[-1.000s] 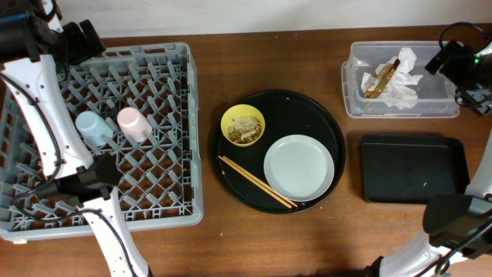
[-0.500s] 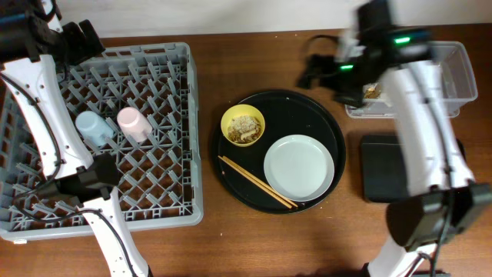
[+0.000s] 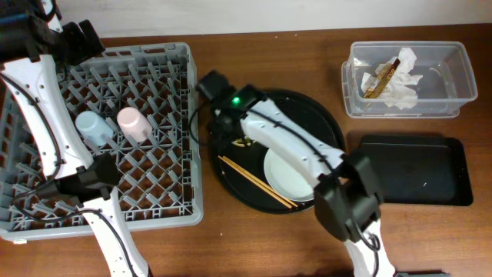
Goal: Sort waste into correct bins and load items into the dishwasher rack
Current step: 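Reach the right gripper to the yellow bowl and grasp its rim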
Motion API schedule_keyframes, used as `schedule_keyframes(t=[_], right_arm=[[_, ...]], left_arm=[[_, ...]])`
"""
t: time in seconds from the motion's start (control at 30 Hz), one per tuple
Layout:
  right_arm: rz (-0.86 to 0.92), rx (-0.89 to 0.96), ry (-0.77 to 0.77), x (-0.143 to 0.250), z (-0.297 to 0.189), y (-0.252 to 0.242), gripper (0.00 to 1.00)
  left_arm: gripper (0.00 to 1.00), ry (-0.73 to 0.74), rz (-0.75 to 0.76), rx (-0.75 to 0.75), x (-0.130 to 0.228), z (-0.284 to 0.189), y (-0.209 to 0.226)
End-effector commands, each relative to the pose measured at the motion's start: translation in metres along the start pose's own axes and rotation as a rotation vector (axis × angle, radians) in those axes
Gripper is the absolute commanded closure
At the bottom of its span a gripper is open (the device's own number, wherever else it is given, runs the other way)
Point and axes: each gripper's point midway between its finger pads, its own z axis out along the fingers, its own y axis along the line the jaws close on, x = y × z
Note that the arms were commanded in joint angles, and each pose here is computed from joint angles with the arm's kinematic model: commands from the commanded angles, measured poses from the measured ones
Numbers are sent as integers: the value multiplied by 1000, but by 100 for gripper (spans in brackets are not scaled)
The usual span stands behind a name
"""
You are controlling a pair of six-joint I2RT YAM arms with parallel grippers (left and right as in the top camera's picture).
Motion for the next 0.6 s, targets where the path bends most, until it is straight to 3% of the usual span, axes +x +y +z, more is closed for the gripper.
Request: schedule_keyframes(t=[0.0,0.13,0.33,0.5,0.57], right_arm=[[-44,61,39,8,24,-8,30],[-155,-78,59,12,31,16,31],[-169,-80,65,13,38,17,32],[-173,-77,101,21,54,18,42],[-172,-76,104,21,56,18,52]], left_arm=[[1,-19,-3,-12,-3,-6,3],[1,-19,-3,-12,-3,-6,3],[1,-19,-3,-12,-3,-6,3],[1,-19,-3,-12,-3,-6,3],[1,-19,-3,-12,-3,-6,3]])
